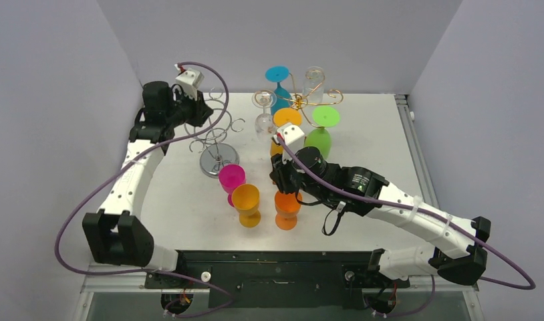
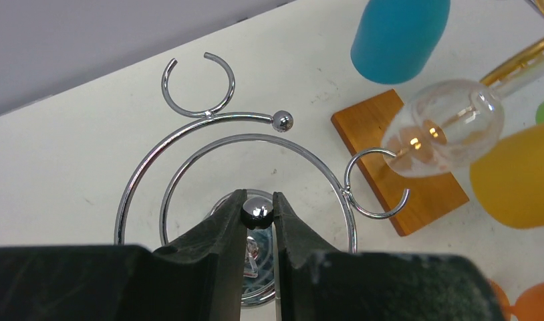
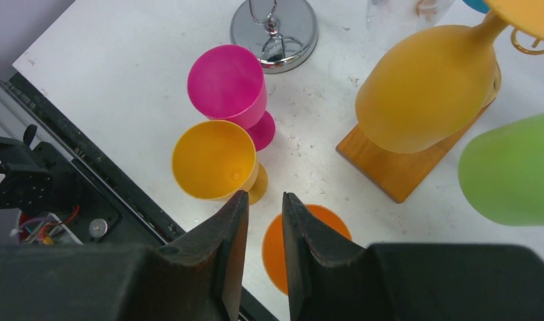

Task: Place the wine glass upside down on the wine glass rack
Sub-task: Move the wine rack to the center of the board, then pick up the wine glass at the center of the board.

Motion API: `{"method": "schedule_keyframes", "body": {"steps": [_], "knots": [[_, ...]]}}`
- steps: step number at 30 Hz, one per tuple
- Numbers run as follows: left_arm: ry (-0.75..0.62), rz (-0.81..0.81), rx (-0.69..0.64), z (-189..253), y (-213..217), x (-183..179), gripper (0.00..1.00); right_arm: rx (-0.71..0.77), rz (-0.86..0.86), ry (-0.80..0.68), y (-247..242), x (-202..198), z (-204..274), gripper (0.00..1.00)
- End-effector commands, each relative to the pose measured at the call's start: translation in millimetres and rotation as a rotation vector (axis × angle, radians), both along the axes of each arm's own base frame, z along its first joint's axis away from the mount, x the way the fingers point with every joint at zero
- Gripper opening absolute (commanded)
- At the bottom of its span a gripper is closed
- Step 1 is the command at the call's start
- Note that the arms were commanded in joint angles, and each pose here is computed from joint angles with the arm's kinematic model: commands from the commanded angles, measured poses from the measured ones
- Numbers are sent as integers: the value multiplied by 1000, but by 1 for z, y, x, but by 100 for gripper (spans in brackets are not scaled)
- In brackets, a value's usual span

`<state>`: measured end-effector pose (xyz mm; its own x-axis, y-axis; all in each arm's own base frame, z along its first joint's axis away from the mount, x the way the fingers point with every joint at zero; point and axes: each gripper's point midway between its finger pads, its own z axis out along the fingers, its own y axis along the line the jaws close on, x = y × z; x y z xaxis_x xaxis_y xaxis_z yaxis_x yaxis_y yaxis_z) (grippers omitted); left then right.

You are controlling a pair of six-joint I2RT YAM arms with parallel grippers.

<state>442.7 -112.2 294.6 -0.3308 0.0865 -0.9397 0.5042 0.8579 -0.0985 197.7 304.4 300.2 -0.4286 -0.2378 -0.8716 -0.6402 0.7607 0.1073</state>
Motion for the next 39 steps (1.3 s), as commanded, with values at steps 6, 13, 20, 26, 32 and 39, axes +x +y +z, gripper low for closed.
{"method": "schedule_keyframes", "body": {"steps": [6, 13, 20, 26, 32, 39], "knots": [[-207, 11, 81, 40, 19, -86, 0, 13, 81, -26, 37, -10, -3, 27], [-169, 49, 61, 38, 25, -113, 50, -39, 134, -32, 68, -15, -19, 40], [-99, 58, 17, 61, 25, -143, 96, -128, 197, -21, 89, -30, -55, 50], [-40, 86, 4, 74, 30, -176, 96, -160, 280, -3, 107, -53, -74, 57], [-55, 192, 36, 92, 51, -202, 96, -236, 280, 9, 110, -51, -108, 61], [-65, 243, 65, 101, 62, -220, 96, -295, 253, -17, 109, -40, -123, 57]]}}
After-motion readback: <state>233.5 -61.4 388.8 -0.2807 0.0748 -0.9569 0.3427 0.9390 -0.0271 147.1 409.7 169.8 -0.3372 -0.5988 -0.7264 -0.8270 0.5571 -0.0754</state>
